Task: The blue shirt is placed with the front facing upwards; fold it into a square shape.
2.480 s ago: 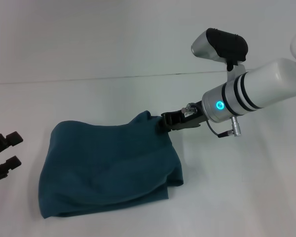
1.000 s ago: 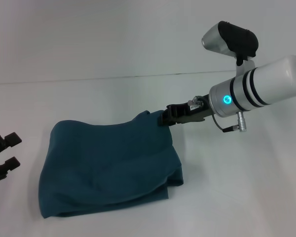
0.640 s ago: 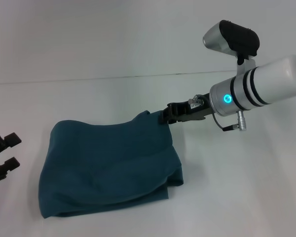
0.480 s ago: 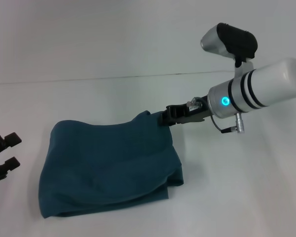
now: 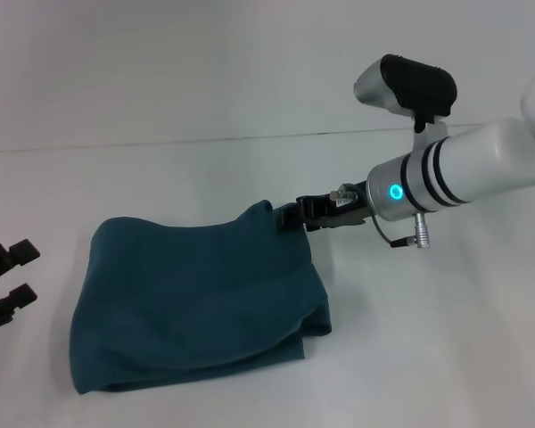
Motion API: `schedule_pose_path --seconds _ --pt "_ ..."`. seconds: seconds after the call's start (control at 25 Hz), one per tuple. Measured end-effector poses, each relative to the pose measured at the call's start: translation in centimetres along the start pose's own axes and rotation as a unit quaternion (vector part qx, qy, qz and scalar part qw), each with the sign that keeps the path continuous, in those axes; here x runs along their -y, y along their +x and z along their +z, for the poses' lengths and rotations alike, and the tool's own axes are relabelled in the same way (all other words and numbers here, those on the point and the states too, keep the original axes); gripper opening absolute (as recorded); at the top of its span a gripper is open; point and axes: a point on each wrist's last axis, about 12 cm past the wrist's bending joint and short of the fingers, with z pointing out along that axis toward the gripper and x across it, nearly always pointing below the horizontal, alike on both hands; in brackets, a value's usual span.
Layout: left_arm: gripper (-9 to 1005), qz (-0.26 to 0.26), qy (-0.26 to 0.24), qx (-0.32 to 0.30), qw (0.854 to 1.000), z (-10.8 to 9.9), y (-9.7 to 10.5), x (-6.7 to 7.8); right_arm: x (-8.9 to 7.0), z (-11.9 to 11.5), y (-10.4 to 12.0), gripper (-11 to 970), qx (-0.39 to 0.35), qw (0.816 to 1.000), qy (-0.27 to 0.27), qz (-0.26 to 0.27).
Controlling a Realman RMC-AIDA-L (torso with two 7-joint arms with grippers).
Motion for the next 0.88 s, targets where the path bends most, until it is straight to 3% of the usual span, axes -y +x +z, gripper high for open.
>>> schedule_pose_path --seconds 0.16,0.6,0.88 --pt "936 -0.002 0.002 -0.003 1.0 0.3 0.1 0.0 -0.2 0.2 0.0 548 0.004 1.0 -0.001 0.004" --pt "937 0.0 0.002 -0.004 1.0 0.6 0.0 0.0 -1.0 0.6 -0.1 505 0.008 1.0 -0.013 -0.001" --pt "937 -0.001 0.003 -0.003 1.0 0.5 0.0 0.0 -1.2 0.6 0.0 373 0.0 1.0 -0.019 -0.008"
